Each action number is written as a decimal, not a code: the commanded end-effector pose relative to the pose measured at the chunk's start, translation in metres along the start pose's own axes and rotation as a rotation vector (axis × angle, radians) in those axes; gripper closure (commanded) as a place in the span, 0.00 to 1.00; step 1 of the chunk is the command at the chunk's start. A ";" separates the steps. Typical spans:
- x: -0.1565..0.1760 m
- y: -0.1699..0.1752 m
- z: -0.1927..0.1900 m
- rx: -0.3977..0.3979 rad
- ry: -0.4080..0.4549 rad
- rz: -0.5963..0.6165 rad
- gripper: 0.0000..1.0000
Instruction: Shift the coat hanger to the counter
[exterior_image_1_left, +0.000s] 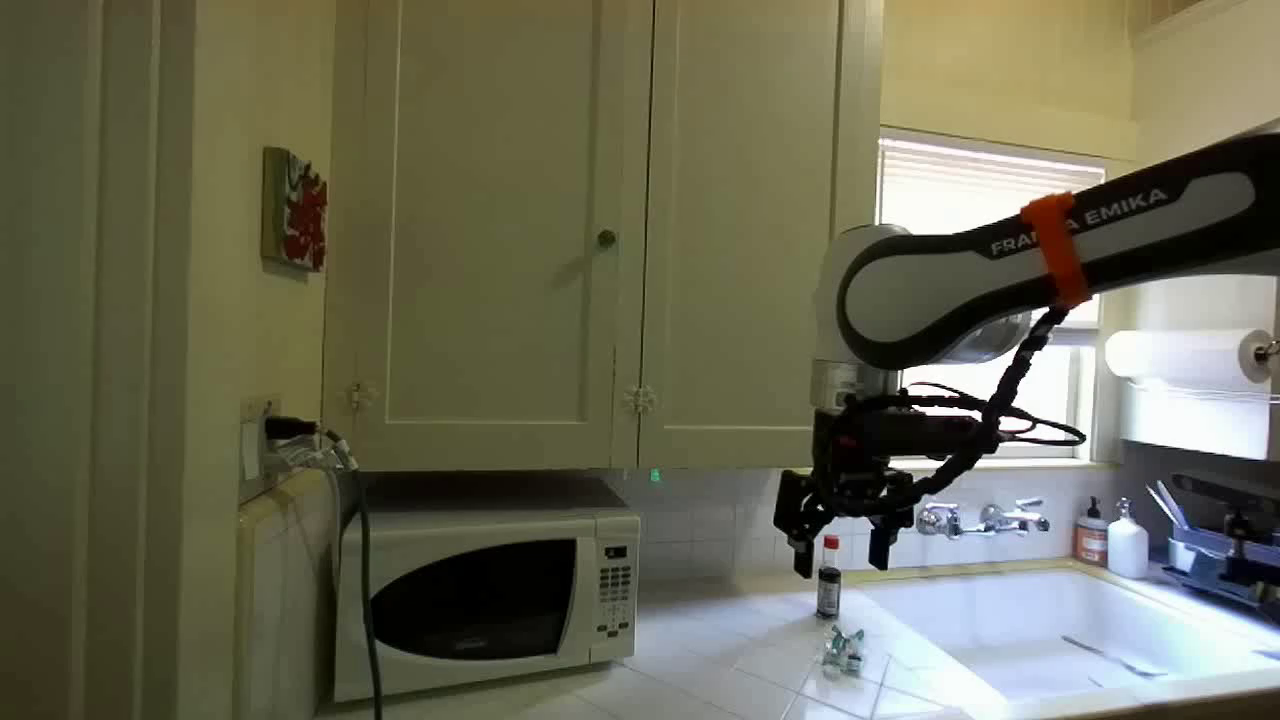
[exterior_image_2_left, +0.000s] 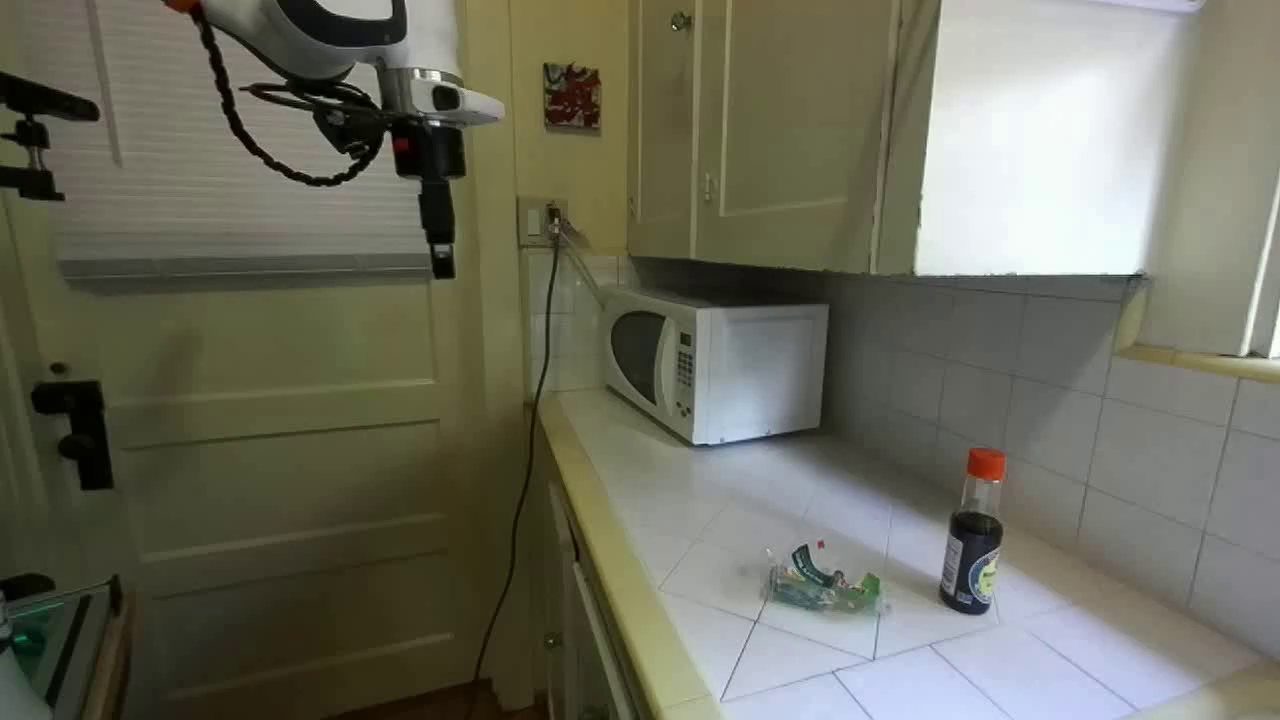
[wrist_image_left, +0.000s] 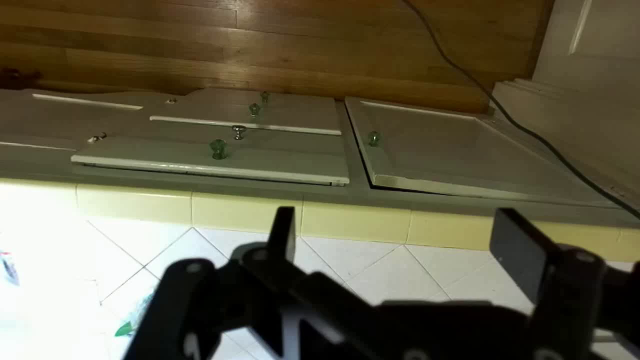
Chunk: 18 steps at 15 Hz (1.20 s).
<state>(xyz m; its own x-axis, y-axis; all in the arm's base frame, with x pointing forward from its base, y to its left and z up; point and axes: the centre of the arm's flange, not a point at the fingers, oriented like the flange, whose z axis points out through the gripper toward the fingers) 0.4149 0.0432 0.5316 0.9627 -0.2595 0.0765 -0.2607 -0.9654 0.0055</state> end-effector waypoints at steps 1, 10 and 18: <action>0.000 0.000 0.000 0.000 0.000 0.000 0.00; 0.018 -0.003 -0.029 0.035 0.015 0.246 0.00; 0.073 0.044 -0.133 0.065 0.304 0.591 0.00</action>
<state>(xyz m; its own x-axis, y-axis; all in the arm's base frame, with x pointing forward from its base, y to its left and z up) 0.4462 0.0064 0.6348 0.6934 -0.6826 0.2307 -0.6640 -0.7297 -0.1633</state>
